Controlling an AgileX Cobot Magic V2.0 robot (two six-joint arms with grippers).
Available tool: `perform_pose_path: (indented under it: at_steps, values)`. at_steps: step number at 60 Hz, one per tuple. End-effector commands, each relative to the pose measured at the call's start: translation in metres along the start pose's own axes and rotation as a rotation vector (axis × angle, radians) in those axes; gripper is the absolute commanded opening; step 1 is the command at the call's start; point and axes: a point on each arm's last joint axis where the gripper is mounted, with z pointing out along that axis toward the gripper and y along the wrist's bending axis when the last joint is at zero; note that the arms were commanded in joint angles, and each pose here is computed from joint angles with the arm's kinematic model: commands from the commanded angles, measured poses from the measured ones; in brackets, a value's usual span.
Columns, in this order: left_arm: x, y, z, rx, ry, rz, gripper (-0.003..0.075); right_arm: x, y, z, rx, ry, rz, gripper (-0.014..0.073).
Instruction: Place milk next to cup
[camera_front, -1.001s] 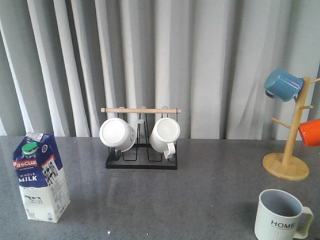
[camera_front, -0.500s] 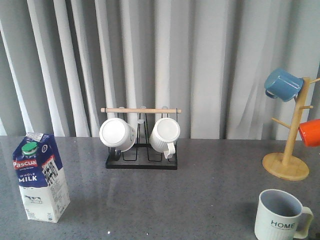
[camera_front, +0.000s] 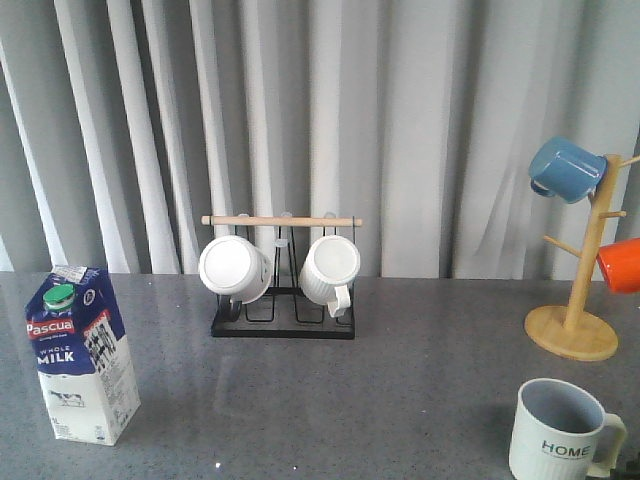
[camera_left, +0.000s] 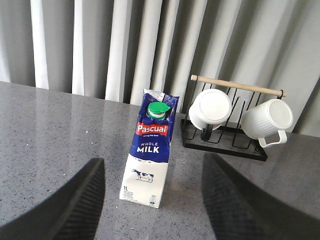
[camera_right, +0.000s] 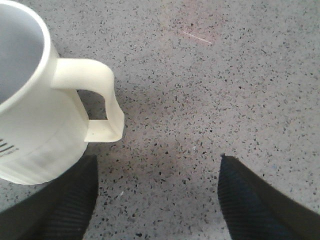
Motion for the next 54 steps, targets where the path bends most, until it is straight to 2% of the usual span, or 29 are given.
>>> perform_pose_path:
  at_steps: [1, 10, 35, 54]
  values:
    - [-0.015, -0.004, -0.001, 0.024, -0.084, 0.0, 0.0418, -0.014, 0.007, -0.007, -0.031, -0.083, -0.032, 0.0463]
    - [-0.014, -0.004, -0.001, 0.023, -0.082, 0.001, 0.0418, -0.013, 0.023, -0.008, -0.081, -0.087, -0.097, 0.0448]
    - [-0.014, -0.003, -0.001, 0.022, -0.078, 0.001, 0.0418, -0.014, 0.022, -0.008, -0.079, -0.097, -0.108, 0.0447]
    - [-0.014, -0.003, -0.001, 0.02, -0.075, 0.001, 0.0418, -0.015, 0.002, -0.007, -0.014, -0.096, -0.061, 0.0445]
